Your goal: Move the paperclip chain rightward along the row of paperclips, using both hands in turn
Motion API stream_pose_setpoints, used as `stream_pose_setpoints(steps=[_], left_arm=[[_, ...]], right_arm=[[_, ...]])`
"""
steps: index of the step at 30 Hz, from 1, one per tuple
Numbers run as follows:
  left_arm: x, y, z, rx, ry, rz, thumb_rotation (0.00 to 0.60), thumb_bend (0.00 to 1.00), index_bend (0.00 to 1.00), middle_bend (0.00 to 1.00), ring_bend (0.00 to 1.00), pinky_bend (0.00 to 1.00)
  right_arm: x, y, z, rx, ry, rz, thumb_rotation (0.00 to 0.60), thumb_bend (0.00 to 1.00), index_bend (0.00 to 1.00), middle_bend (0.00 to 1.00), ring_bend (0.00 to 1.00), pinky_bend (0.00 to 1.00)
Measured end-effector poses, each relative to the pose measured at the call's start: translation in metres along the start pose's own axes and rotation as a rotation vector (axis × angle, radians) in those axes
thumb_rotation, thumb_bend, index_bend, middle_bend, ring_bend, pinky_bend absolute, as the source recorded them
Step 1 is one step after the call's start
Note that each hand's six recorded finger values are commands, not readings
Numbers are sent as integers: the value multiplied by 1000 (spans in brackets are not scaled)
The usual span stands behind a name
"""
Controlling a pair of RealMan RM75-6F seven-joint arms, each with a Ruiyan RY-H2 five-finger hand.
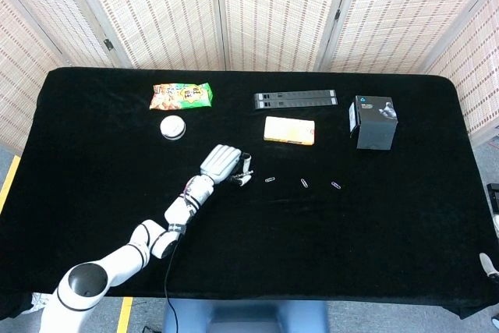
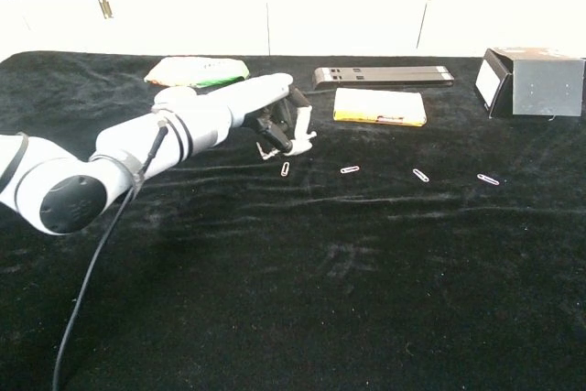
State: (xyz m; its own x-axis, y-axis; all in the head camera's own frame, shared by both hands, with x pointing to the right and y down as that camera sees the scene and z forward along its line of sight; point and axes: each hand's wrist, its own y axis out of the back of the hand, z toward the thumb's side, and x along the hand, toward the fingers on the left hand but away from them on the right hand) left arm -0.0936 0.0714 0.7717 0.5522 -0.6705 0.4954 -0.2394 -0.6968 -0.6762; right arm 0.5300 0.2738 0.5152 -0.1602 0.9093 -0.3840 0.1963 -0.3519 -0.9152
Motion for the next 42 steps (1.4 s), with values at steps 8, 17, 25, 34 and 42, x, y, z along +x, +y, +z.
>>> stream_pose_setpoints(steps=[8,17,25,34,42], left_arm=[[9,-12,9,-7,-10,-38,600,447,777,1000,1000,1000],[19,-22,23,-4,-27,-67,600,447,777,1000,1000,1000],[20,-35,30,15,-40,-92,600,447,777,1000,1000,1000],[24,-29,24,40,-29,-86,600,447,777,1000,1000,1000],[24,-19,7,67,9,-75,600,447,778,1000,1000,1000]], right_arm=[[4,1,-11,-13,-35,2,600,338,0,0,0,0],[15,3,-26,-23,-84,-8,600,338,0,0,0,0],[25,8,-34,-29,-106,-31,600,337,0,0,0,0],[27,7,-38,-32,-124,-34,600,338,0,0,0,0],[23,6,-40,-30,-131,-25,600,338,0,0,0,0]])
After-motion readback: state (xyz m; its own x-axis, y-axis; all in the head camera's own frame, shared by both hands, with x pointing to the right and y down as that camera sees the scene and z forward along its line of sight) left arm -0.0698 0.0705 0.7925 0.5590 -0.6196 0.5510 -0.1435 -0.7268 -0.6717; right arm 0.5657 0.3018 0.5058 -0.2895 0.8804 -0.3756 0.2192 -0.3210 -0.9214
